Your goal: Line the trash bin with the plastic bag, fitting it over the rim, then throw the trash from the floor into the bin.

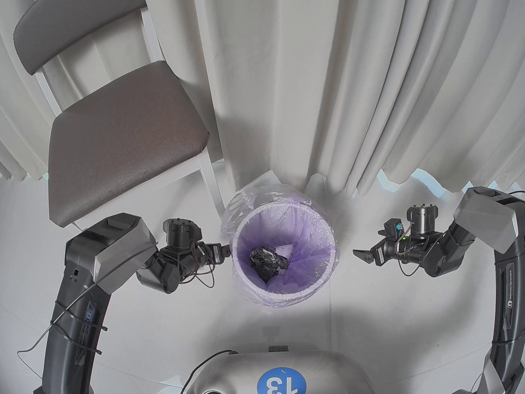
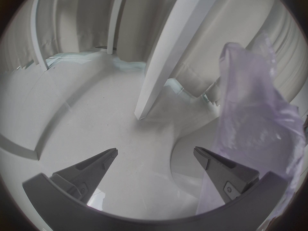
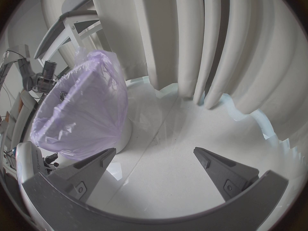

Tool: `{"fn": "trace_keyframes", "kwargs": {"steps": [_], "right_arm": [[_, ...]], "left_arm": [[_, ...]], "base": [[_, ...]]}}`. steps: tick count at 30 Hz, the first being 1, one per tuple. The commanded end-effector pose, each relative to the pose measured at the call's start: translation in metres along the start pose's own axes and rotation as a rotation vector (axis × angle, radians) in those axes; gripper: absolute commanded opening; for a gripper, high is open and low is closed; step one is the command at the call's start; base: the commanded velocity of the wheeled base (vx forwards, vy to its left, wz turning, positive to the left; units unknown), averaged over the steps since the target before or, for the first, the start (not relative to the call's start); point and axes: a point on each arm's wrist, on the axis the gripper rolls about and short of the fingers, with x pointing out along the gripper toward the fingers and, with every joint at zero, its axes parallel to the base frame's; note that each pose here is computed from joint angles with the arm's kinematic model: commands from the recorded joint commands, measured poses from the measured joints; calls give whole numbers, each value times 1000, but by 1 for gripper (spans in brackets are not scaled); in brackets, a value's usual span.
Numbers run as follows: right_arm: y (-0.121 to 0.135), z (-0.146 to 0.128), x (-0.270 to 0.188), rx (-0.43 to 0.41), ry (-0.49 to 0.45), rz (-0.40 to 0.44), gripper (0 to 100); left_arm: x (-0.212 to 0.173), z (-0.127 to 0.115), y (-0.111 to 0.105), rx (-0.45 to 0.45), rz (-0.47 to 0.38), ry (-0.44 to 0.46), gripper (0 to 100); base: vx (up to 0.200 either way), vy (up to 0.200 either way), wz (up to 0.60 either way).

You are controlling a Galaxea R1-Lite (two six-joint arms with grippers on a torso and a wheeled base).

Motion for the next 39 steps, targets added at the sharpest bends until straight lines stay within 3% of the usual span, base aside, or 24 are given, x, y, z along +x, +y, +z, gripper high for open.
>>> {"fn": "trace_keyframes", "kwargs": {"steps": [1, 7, 13, 21, 31, 39], "right_arm": [[-1, 15, -24, -31, -34, -20, 100], [5, 14, -21, -37, -29, -5, 100], [5, 16, -23, -42, -35, -7, 100], [6, 22, -41, -42, -52, -5, 100], [13, 30, -65, -64, -123, -27, 100], [14, 34, -71, -63, -135, -34, 100]], "left_arm": [[19, -10, 2, 33, 3, 36, 100], [19, -10, 3, 38, -17, 85, 100], [2, -4, 23, 132, 34, 116, 100], [-58, 11, 37, 153, 117, -10, 100], [-114, 53, 7, 153, 64, -173, 100], [-107, 75, -26, 101, -21, -250, 100]], "base": [[0, 0, 0], [0, 0, 0], [0, 0, 0], [0, 0, 0], [0, 0, 0], [0, 0, 0]]}}
